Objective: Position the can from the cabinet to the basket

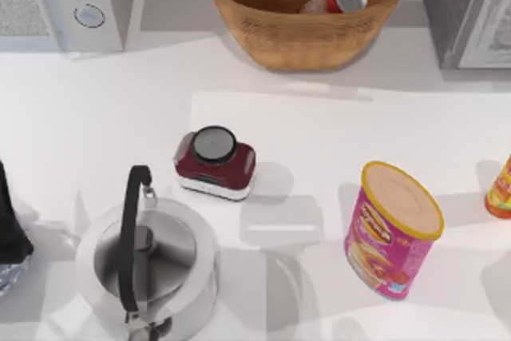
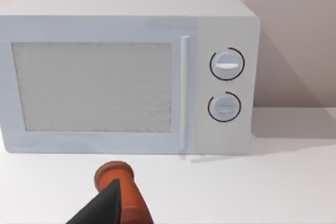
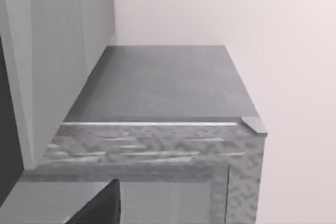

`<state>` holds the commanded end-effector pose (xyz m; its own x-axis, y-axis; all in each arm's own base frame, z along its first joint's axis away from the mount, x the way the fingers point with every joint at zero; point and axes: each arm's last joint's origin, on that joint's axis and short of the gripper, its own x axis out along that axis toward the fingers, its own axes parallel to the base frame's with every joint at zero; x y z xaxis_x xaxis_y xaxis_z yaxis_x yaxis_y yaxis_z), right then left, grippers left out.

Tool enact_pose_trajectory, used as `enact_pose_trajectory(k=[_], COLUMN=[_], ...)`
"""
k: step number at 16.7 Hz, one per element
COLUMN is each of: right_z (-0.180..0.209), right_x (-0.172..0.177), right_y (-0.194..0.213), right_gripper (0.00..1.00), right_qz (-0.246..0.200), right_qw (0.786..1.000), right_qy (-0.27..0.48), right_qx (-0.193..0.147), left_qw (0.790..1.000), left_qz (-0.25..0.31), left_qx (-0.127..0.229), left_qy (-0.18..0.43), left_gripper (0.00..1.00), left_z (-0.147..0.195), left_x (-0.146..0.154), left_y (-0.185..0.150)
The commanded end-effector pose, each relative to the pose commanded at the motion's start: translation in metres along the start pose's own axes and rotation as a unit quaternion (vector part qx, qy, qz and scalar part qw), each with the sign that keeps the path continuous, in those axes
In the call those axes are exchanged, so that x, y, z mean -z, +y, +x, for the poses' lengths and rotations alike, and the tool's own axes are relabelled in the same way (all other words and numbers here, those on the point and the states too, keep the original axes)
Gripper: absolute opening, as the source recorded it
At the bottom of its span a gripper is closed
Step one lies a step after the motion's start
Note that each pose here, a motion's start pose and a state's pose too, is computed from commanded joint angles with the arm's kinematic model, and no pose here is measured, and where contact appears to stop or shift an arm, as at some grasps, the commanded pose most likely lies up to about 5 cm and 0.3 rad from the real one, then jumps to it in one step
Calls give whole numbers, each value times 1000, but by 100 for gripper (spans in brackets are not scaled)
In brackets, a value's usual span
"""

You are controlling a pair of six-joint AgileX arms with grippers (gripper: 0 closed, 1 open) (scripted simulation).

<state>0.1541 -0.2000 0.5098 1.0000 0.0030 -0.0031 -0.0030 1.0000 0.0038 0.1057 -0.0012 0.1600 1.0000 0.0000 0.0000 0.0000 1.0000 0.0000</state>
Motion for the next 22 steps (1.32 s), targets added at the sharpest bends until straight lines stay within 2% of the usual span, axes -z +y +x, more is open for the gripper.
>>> enact_pose_trajectory(k=[4,9,15,19,22], right_z=[6,50,106,104,89], right_x=[-1,-4,-3,-2,-1], right_y=[3,39,146,229,272], right_gripper=[100,100,100,100,100], right_qz=[-2,0,3,2,0], right_qw=[1000,1000,1000,1000,1000], right_qy=[-1,-3,-1,0,-1], right_qx=[1,1,1,1,2], left_qw=[1000,1000,1000,1000,1000], left_qz=[0,0,0,0,0], left_qx=[0,0,0,0,0], left_qy=[0,0,0,0,0], left_gripper=[100,100,100,100,100], left_z=[0,0,0,0,0], left_x=[0,0,0,0,0], left_y=[0,0,0,0,0])
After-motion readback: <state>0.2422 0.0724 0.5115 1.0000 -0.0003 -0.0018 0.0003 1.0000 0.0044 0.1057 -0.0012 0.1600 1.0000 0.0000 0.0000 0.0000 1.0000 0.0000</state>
